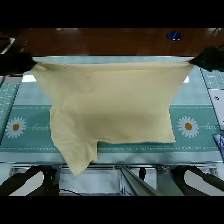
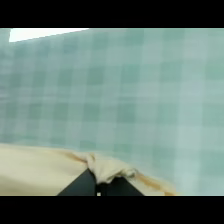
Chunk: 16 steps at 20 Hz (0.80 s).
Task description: Fold the shirts.
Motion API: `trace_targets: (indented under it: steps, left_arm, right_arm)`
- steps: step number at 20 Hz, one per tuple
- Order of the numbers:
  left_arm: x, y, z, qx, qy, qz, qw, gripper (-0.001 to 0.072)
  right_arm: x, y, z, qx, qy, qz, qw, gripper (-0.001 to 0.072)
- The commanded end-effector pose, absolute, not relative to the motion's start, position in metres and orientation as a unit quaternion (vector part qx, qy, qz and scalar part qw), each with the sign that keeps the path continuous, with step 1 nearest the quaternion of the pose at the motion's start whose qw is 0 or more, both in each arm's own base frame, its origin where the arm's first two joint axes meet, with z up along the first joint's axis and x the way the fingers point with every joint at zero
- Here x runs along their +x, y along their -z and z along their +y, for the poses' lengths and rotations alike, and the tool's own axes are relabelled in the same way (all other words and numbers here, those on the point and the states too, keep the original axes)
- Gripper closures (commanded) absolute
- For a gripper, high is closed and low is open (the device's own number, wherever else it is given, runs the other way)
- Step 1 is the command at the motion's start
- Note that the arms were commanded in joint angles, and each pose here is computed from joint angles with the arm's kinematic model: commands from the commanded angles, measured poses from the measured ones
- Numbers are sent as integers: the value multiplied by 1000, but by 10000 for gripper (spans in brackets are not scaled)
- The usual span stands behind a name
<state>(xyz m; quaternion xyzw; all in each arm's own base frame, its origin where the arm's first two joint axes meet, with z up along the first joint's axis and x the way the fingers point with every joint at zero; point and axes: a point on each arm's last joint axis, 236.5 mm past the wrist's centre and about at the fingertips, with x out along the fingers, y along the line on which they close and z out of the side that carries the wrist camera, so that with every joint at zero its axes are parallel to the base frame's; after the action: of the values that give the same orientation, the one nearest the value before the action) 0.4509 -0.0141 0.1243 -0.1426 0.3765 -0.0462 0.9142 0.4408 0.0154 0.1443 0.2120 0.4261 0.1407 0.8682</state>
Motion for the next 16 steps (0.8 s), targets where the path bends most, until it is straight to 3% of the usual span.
trace_targets:
  steps: [1,5,8,13,16]
  left_arm:
    - [509,-58,-22,-196,19,386,901,692]
    - [530,-7,-31,-236,14,428,872,692]
    - [522,18,-42,-244,20,463,852,691]
    - [493,24,-43,-189,69,524,827,691]
    - [459,28,-35,-167,103,583,789,691]
  right_arm:
    - [506,-72,9,277,-143,448,838,690]
    - [550,-26,2,316,-136,471,812,690]
    - [556,-2,1,334,-131,491,794,690]
    - [521,1,19,310,-184,544,758,690]
    - [488,-2,15,279,-203,588,731,690]
